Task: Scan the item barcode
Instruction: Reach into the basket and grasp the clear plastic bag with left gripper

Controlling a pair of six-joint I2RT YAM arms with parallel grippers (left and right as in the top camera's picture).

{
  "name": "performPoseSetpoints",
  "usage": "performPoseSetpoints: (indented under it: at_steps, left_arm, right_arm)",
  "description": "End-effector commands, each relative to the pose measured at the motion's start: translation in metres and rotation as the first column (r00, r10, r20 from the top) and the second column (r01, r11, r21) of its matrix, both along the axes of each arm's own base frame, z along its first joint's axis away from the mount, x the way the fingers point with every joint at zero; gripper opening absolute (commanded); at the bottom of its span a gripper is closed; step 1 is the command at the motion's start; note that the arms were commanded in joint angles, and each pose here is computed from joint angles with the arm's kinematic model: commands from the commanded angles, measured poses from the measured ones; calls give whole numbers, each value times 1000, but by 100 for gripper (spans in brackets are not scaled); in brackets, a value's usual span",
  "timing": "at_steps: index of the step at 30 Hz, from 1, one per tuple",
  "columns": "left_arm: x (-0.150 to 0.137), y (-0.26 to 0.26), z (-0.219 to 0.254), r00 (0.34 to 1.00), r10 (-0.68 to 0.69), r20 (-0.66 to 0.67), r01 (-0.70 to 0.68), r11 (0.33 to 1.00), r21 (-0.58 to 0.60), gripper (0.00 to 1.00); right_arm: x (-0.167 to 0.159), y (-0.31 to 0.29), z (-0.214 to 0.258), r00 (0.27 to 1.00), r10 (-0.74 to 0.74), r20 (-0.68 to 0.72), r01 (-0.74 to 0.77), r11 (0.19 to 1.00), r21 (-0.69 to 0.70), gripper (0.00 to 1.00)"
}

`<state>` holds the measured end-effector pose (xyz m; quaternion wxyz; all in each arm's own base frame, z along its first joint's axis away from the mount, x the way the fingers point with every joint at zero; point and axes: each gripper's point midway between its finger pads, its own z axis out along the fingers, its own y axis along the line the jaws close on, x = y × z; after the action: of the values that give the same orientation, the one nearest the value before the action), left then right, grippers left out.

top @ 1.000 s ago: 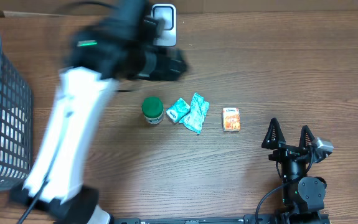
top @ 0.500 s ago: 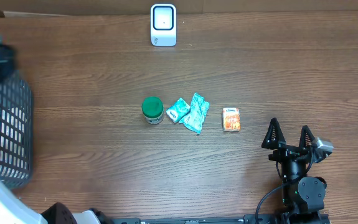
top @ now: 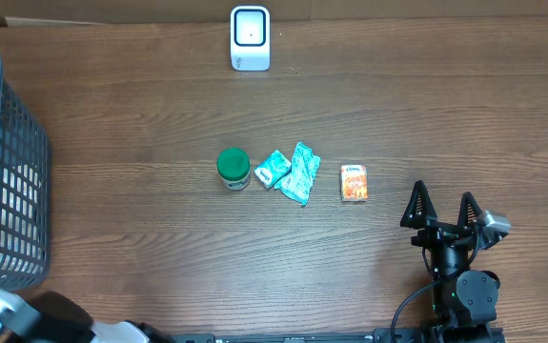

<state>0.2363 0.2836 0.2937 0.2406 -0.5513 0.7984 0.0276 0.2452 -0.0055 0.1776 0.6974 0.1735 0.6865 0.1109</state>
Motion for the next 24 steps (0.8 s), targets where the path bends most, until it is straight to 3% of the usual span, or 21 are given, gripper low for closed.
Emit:
performPoseSetpoints:
  at_steps: [1,7,16,24]
  left_arm:
    - [-14,28,-23,996,47,-78,-46,999,19,99]
    - [4,54,-52,983,-122,-137,129,991,44,100]
    - [19,80,-138,930,-273,-245,261,962,-83,100]
    - [29,87,-196,885,-384,-262,347,921,-176,100]
  right_arm:
    - [0,-1,-2,1000,-6,3,6,1000,-7,100]
    - [0,-1,-2,1000,-6,3,6,1000,-7,100]
    - [0,-1,-2,1000,-6,3,6,1000,-7,100]
    - [0,-1,-2,1000,-6,3,6,1000,-7,100]
